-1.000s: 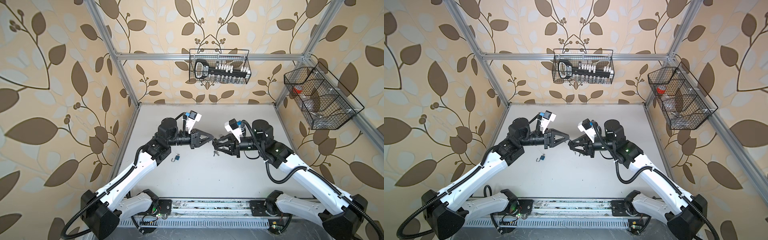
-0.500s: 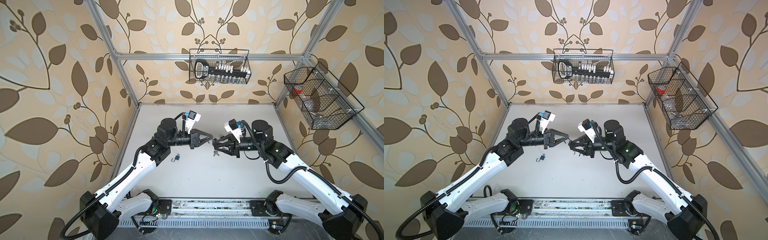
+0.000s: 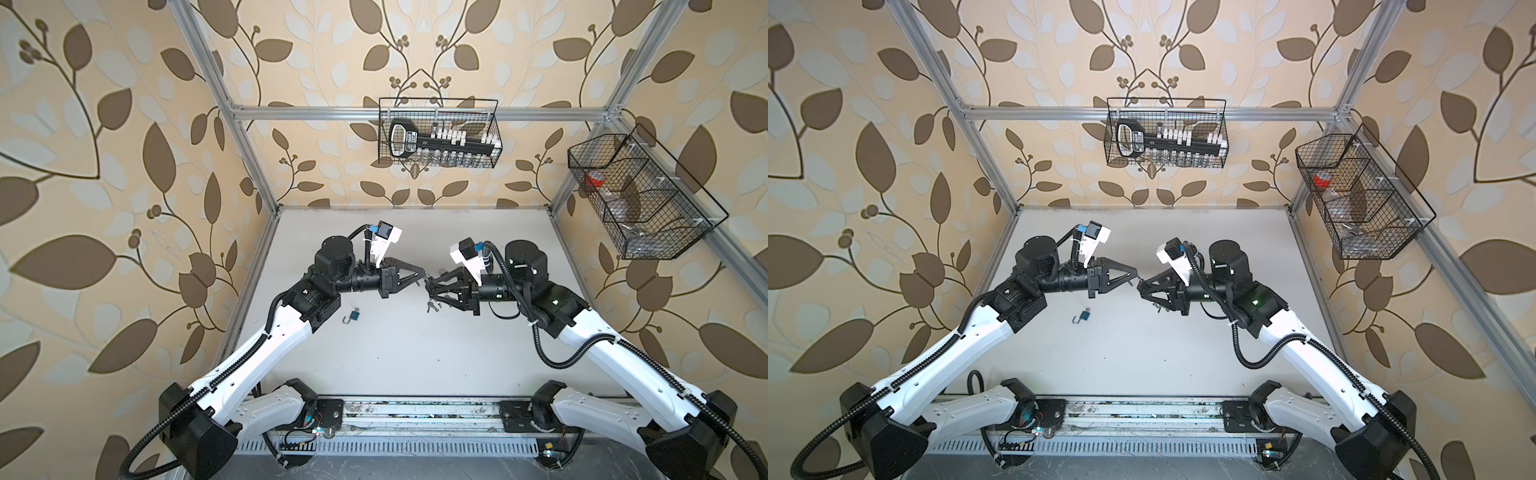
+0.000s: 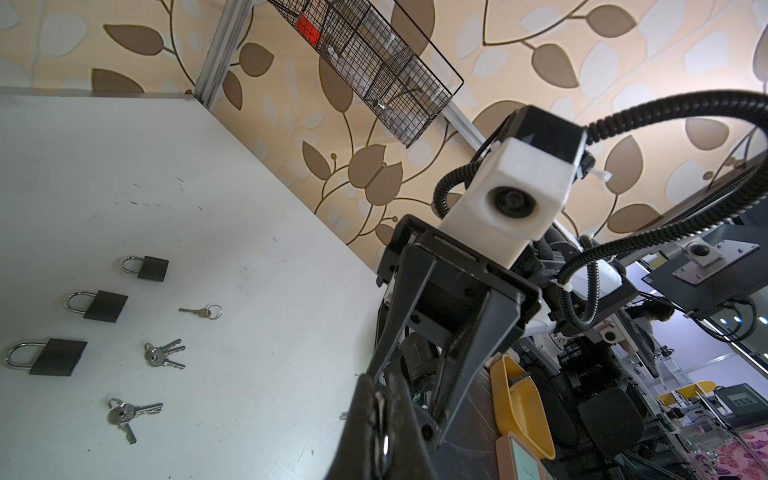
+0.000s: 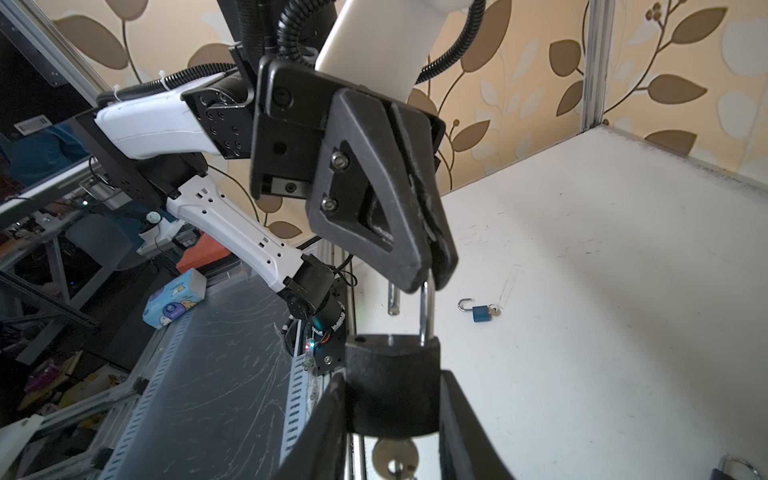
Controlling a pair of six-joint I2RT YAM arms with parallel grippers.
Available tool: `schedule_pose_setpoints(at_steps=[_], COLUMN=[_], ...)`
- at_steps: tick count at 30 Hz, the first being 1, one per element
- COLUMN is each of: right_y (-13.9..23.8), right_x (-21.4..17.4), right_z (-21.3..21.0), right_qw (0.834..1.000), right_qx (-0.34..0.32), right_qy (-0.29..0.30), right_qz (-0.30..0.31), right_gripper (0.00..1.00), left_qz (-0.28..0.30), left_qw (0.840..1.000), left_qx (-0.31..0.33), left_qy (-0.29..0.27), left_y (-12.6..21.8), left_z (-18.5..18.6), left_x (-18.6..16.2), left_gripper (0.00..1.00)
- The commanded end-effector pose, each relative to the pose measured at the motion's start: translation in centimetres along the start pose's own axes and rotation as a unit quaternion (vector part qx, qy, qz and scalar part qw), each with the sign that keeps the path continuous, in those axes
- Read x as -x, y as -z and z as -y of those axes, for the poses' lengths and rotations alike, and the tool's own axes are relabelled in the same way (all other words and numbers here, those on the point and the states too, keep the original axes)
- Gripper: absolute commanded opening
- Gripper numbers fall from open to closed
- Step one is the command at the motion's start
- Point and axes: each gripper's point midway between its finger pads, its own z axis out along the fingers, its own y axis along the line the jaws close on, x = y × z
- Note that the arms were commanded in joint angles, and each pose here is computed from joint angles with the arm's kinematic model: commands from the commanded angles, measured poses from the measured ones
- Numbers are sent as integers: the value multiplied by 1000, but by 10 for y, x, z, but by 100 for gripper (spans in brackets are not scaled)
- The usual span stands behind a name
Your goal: Lock with the key
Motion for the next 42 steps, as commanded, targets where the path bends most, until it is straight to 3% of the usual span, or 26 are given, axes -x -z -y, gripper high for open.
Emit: schedule_pose_setpoints(at_steps=[1,3,4,9,20,31,42], right_y=[13,18,32,45,20,6,1], right_x=[20,27,41,49,48,49,50], right_z=[-5,-4,-5,-4,-9,1,-1], right_qw=[998,996,987,973,977,979,981], right_qx=[-20,-36,-64,-90,-83,-86,-72], right_qy=[50,57,62,55,88,65,62], right_qz=[42,64,134,204,174,171,167], right_gripper=[49,51,54,63,55,41,37], left_qz=[48,60,72,86,98,98,97], left_qw=[998,998,997,996,995,995,995], left_qx=[-20,-23,-23,-23,-26,-31,-35], left_qy=[-21,-14,-12,-10,3,0,1], left_y=[12,15,18,22,23,25,24], left_z=[33,36,38,42,42,45,46], left_x=[31,35,38,42,46,44,45], left_gripper=[0,0,0,0,0,0,0])
